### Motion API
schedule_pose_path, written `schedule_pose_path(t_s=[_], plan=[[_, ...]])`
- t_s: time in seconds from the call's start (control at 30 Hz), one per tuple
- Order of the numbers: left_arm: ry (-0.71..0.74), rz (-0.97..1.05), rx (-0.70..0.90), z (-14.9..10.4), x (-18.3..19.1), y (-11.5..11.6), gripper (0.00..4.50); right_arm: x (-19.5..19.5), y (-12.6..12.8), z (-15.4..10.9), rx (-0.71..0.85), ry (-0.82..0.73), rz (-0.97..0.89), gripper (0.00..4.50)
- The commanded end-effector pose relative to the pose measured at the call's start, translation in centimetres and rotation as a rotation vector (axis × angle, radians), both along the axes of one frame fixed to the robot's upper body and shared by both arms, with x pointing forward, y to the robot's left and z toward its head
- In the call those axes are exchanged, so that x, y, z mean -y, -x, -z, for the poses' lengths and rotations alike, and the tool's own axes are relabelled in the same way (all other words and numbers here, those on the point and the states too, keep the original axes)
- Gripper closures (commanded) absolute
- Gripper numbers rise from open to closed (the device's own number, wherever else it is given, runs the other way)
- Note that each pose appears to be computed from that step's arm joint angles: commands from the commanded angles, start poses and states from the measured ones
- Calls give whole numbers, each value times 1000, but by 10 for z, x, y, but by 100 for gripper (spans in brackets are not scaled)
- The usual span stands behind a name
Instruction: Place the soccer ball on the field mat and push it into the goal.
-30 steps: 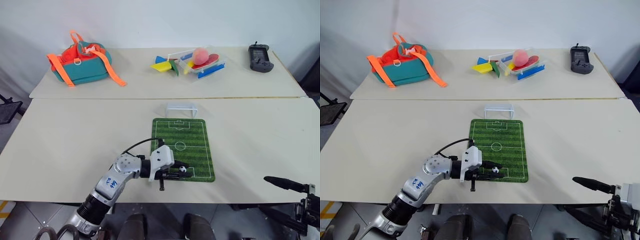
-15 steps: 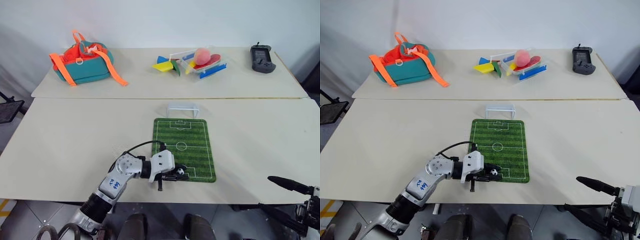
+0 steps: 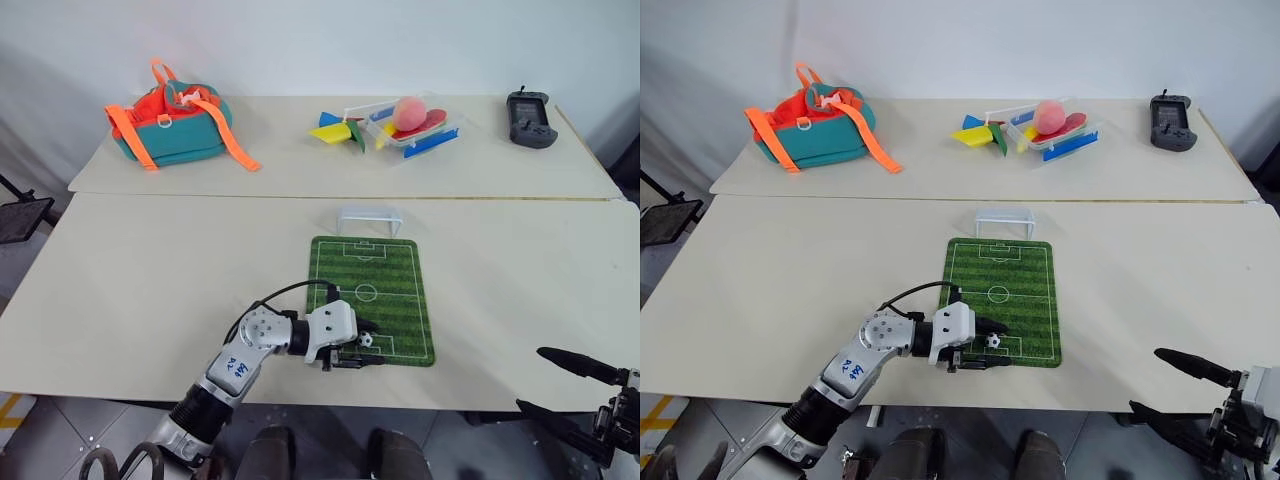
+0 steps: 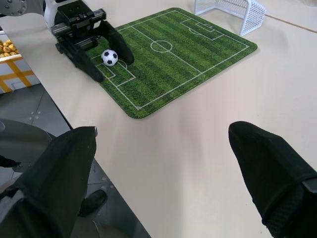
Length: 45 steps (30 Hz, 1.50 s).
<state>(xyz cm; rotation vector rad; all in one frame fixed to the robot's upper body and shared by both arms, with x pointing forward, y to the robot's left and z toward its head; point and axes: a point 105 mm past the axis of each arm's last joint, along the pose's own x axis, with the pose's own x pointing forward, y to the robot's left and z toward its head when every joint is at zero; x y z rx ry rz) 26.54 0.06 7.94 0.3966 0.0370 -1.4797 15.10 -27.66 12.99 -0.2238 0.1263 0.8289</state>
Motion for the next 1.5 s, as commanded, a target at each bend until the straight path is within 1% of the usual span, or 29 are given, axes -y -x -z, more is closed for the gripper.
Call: schedule_pose_path(t_s=[0.03,0.07,0.23,0.33,0.43,0.53,0.63,0.67,0.73,0.87,0.93,0.97,1.07,1.13,1.2,1.23,1.3,1.37,1.5], plan=[[14,19,29,-4,3,5,24,0,-1,-5,20,15,2,0],[14,22,31,-5,3,4,2,0,-2,-5,20,15,2,0],[39,29,66,-14,4,2,2,1,-4,-4,22,16,3,0],[111,44,148,-36,3,-1,2,0,-7,-6,35,8,-2,0],[179,55,172,-53,-2,-3,2,-3,-10,-14,79,-35,-19,0],[233,60,186,-66,-10,-5,66,-5,-13,-20,126,-72,-32,0],[247,71,171,-72,-15,-4,152,-8,-13,-23,142,-95,-44,0],[244,82,160,-73,-17,-2,188,-8,-13,-23,147,-103,-48,0],[229,110,143,-72,-21,4,252,-10,-11,-26,159,-140,-61,0],[179,170,93,-66,-25,19,378,-10,-9,-26,158,-144,-66,0],[152,196,63,-62,-27,26,435,-10,-9,-25,156,-136,-59,0],[121,219,48,-57,-27,31,448,-9,-8,-25,154,-136,-52,0],[73,248,10,-46,-25,38,448,-8,-6,-24,145,-130,-38,0],[67,252,-5,-43,-24,39,448,-7,-5,-23,137,-120,-28,0],[38,244,-27,-33,-21,37,448,-7,-5,-22,134,-116,-13,0],[12,238,-25,-24,-19,35,448,-7,-4,-21,133,-114,-5,0],[-6,202,-13,-16,-15,26,448,-8,-2,-20,132,-111,4,0],[-7,168,-7,-13,-12,19,448,-8,0,-20,131,-107,9,0],[-26,58,44,-8,-5,-9,448,-6,3,-21,138,-98,48,0]])
